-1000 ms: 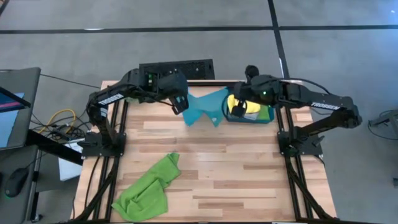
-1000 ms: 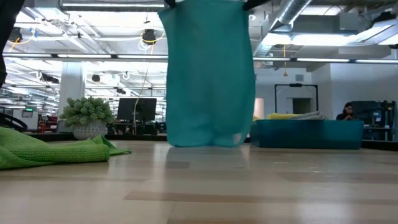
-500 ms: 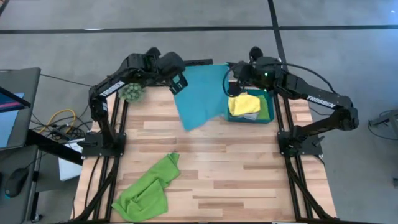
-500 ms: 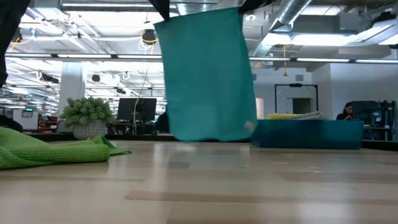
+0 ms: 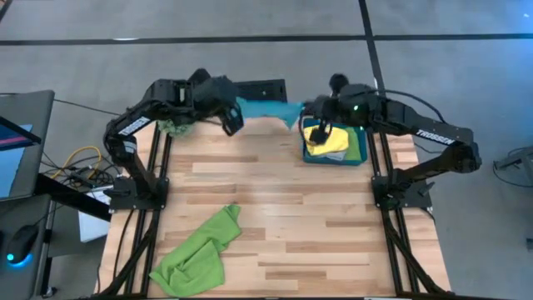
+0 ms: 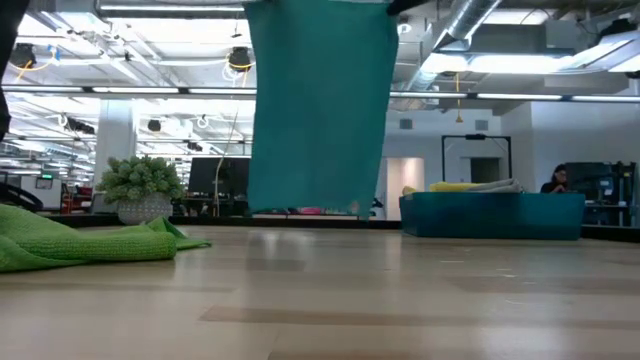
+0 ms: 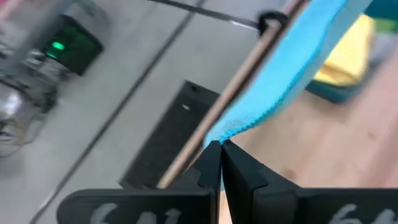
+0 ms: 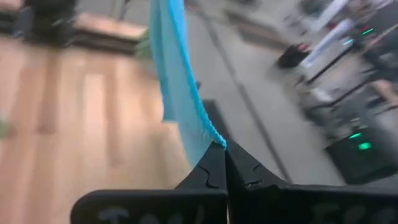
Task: Fold microfiber towels
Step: Fold the light blue microfiber cloth
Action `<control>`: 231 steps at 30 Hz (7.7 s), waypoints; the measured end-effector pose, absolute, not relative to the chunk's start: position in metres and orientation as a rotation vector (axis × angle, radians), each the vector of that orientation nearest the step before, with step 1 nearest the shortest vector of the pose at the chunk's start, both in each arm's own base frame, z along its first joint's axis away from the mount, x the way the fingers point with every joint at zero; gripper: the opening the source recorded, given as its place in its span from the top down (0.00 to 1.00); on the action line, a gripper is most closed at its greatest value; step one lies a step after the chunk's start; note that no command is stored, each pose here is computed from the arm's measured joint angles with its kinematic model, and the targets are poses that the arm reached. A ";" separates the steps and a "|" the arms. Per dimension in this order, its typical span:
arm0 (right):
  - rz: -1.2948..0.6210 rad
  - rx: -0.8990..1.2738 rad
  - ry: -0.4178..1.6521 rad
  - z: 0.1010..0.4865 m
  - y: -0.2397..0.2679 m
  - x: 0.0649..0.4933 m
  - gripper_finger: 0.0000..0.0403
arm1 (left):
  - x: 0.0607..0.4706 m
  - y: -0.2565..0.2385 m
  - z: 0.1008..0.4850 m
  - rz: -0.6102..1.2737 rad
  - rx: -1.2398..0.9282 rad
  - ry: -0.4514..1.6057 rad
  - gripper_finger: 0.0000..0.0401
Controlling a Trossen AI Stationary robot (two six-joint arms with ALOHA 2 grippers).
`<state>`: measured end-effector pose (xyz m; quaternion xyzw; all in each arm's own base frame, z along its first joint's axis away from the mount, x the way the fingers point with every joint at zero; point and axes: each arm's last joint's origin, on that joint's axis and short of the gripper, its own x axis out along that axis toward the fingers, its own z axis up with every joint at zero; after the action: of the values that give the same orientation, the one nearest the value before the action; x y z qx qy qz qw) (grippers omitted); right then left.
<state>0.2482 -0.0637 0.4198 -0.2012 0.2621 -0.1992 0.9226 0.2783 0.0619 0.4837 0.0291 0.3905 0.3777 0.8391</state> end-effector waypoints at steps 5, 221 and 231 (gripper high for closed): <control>-0.317 -0.354 0.641 0.405 -0.043 0.253 0.99 | 0.285 0.031 0.473 0.702 0.000 0.870 1.00; 0.249 -0.769 1.179 0.123 0.149 0.265 0.47 | 0.280 -0.127 0.291 0.648 -0.218 1.299 0.62; 0.111 -0.845 1.169 0.119 0.145 0.265 0.50 | 0.280 -0.126 0.291 0.657 -0.226 1.293 0.62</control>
<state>0.2653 0.1453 0.1187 -0.3866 0.5349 0.0506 0.7496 0.2804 -0.1264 0.2911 -0.1031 0.5901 0.2999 0.7425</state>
